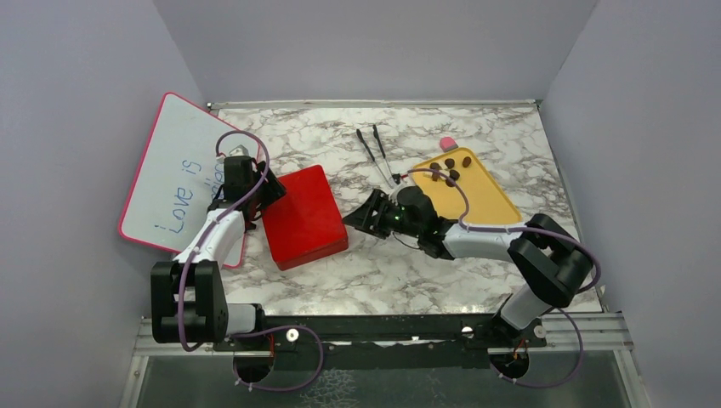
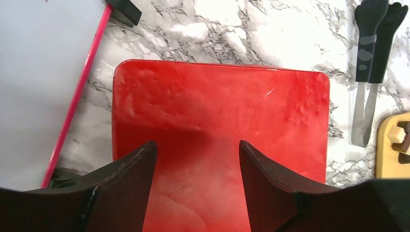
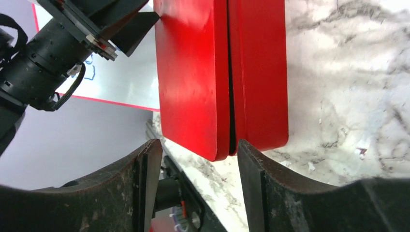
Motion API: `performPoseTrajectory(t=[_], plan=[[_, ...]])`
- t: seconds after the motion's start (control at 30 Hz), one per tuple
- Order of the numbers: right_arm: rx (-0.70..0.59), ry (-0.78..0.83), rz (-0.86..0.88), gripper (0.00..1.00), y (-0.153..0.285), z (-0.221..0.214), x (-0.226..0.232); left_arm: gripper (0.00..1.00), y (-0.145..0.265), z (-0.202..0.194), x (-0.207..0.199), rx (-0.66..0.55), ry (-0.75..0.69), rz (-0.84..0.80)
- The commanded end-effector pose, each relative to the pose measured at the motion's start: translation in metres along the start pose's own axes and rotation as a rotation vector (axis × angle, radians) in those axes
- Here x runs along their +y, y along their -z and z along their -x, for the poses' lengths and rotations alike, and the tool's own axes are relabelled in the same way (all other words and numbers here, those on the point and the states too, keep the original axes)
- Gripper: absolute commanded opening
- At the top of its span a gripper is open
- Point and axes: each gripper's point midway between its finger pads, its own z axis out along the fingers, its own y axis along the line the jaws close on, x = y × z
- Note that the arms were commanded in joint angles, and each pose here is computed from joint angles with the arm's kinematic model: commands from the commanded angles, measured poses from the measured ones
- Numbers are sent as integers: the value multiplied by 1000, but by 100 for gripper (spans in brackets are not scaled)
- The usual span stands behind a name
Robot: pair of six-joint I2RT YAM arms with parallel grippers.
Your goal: Pack the chocolate
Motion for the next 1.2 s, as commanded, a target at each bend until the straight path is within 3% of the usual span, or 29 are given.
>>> performPoseTrajectory(t=[0.0, 0.23, 0.43, 0.7, 0.9, 1.17], plan=[[-51, 128, -79, 67, 4, 16, -6, 66, -5, -27, 8, 102, 50, 13], [85, 303, -165, 66, -13, 7, -15, 69, -2, -20, -1, 72, 76, -22], [124, 327, -263, 65, -18, 0, -42, 69, -6, -23, -1, 73, 119, -26], [200, 322, -434, 40, -13, -23, -107, 68, -7, -34, -10, 113, 169, -79], [135, 362, -467, 36, -8, -6, -101, 73, 3, -17, -20, 71, 177, -99], [91, 426, -450, 36, -6, 15, -75, 90, 21, 9, 25, -21, 83, 185]])
